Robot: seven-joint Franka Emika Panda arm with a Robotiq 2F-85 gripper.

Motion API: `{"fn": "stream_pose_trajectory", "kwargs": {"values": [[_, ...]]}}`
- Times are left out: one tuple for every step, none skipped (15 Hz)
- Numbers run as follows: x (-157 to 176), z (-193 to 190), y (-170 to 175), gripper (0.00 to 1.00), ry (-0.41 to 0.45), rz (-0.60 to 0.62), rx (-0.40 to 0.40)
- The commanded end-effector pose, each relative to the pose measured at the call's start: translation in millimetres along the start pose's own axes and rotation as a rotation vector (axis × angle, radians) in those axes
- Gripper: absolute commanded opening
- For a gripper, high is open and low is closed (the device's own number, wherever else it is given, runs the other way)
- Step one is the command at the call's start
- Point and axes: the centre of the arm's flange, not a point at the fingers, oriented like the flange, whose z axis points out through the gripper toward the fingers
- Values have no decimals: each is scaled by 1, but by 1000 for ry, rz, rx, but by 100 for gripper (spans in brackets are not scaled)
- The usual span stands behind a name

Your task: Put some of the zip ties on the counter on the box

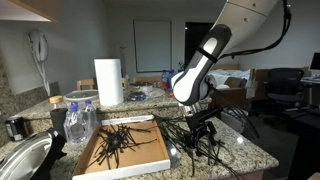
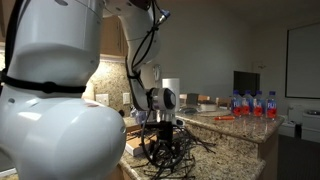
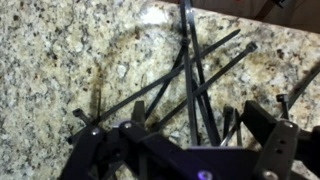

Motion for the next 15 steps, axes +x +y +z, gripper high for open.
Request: {"fn": "stream_pose_trajectory", "kwargs": {"values": [[-4, 9, -10, 100, -12, 6, -37], [-3, 11, -11, 100, -12, 6, -36], [-3, 11, -12, 100, -13, 4, -37], [-2, 11, -11, 75, -12, 7, -38], [-2, 10, -11, 73, -12, 7, -37], [-2, 9, -11, 67, -9, 6, -40], [-2, 8, -12, 60, -8, 3, -43], [-2, 8, -13, 54, -7, 1, -46], [-2, 8, -14, 46, -6, -1, -48], [-2, 8, -15, 41, -8, -5, -54], [-2, 8, -16, 33, -9, -9, -56], [-3, 8, -16, 27, -11, -12, -58], [-3, 8, -16, 21, -12, -13, -60], [-3, 8, -16, 14, -16, -13, -63], [-2, 8, -15, 8, -19, -15, -68]]}}
